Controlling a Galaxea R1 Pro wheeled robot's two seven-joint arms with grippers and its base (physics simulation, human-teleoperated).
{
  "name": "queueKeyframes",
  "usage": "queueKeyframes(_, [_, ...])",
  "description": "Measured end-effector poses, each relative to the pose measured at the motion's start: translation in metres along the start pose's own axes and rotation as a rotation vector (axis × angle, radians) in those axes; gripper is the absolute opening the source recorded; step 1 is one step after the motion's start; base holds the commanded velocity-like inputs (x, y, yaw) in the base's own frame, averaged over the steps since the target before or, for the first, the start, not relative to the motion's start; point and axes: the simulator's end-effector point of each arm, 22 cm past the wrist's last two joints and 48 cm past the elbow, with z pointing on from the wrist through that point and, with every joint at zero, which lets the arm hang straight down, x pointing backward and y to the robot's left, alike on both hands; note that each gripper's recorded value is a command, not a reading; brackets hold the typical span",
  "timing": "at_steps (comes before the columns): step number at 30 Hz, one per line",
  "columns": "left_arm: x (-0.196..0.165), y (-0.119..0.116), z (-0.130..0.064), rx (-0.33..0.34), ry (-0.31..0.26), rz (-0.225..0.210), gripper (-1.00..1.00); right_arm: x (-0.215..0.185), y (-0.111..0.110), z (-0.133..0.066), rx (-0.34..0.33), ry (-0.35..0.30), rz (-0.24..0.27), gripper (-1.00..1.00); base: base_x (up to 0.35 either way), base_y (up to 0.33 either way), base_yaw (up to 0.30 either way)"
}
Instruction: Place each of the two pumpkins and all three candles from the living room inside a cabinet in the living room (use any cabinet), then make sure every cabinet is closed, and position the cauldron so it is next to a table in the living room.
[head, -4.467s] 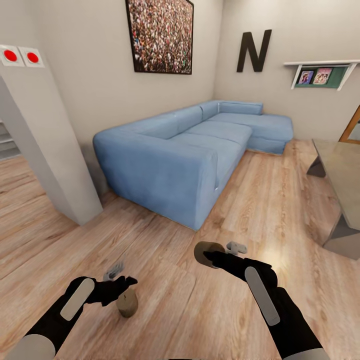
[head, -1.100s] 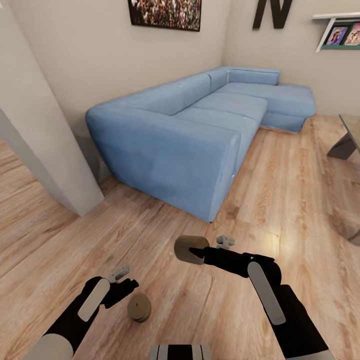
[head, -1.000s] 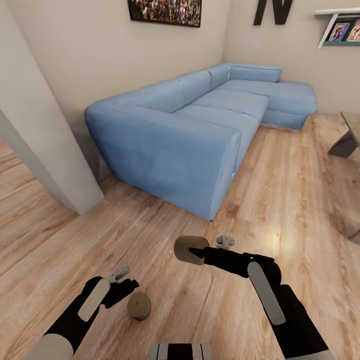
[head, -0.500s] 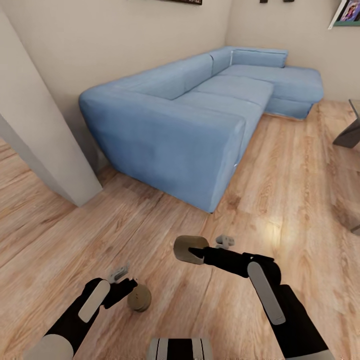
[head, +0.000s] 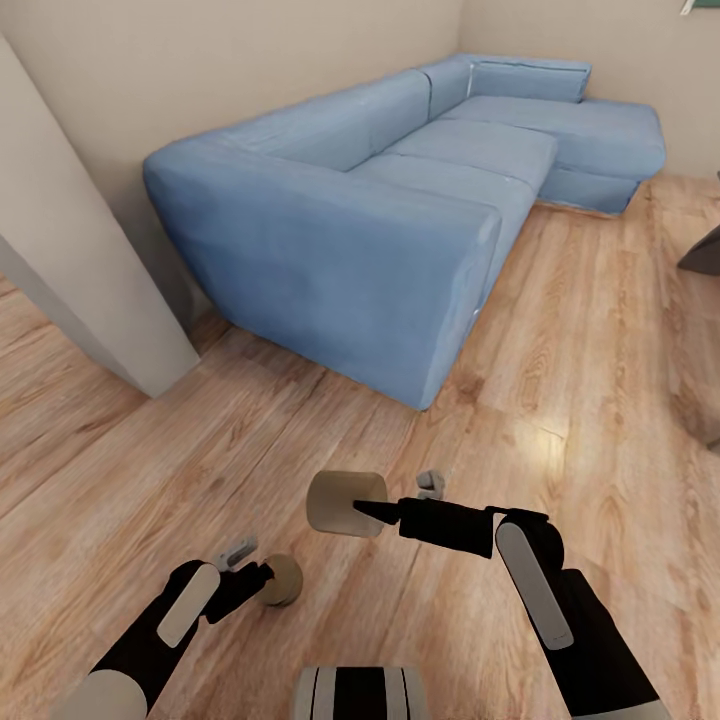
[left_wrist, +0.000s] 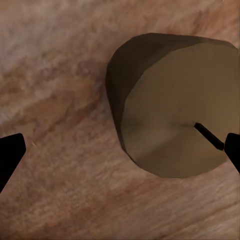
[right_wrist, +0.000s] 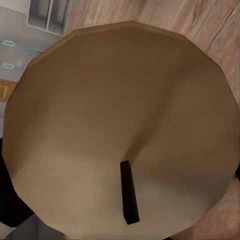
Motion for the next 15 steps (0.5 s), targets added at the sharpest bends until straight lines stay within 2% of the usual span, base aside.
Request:
queueKeyframes(11, [-0.002,-0.007,-0.002,0.021,-0.005,0.003,1.0,0.001,-0.002,0.0,0.001,0.002,0.005,-1.0,0.0,0.0,0.0])
queueKeyframes(15, [0.008,-0.021,0.0,0.044,0.008,0.017,1.0,0.002,-0.003,0.0,0.005,0.004,0.005,-1.0,0.0,0.0,0.0])
